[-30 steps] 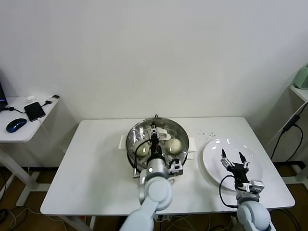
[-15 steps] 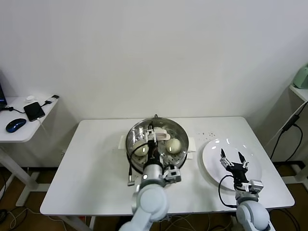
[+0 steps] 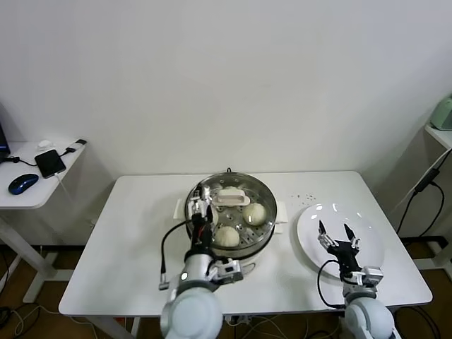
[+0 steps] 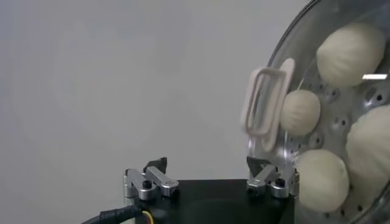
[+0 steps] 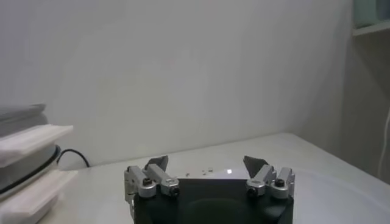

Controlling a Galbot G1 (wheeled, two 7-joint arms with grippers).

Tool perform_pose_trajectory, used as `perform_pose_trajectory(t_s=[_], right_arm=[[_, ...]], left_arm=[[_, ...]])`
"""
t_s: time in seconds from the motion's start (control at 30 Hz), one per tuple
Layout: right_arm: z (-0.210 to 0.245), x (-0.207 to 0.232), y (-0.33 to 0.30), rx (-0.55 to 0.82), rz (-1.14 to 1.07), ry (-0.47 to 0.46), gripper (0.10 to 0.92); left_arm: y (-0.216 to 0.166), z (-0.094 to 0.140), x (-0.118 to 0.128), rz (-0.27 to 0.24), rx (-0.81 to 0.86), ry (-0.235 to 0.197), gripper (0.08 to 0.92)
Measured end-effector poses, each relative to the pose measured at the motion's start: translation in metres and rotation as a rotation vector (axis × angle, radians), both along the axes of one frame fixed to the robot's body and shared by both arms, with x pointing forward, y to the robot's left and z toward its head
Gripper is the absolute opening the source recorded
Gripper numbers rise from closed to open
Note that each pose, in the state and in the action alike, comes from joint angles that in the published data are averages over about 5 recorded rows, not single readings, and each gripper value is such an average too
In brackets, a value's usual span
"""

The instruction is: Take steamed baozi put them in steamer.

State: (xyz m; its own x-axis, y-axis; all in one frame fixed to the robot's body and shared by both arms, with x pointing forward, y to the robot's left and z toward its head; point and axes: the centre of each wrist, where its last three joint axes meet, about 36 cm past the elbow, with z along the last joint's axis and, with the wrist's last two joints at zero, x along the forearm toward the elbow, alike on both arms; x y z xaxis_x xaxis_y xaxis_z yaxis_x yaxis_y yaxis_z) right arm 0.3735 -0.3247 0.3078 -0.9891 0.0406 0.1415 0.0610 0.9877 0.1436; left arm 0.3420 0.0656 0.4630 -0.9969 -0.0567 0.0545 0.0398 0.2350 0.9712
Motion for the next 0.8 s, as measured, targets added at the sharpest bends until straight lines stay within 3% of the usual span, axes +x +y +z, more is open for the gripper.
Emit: perform_pose_trajectory(t_s=[0.4, 0.8], right_arm=[[0.006, -0.019, 0.01, -0.023, 0.091, -0.042, 0.823], [0.015, -0.051, 0.021, -0.021, 0.13, -0.004, 0.823]], left_arm=[[0.08, 0.0, -0.001, 0.052, -0.208, 0.009, 0.823], [0.162, -0.049, -0.015, 0.035, -0.729, 0.047, 0.823]])
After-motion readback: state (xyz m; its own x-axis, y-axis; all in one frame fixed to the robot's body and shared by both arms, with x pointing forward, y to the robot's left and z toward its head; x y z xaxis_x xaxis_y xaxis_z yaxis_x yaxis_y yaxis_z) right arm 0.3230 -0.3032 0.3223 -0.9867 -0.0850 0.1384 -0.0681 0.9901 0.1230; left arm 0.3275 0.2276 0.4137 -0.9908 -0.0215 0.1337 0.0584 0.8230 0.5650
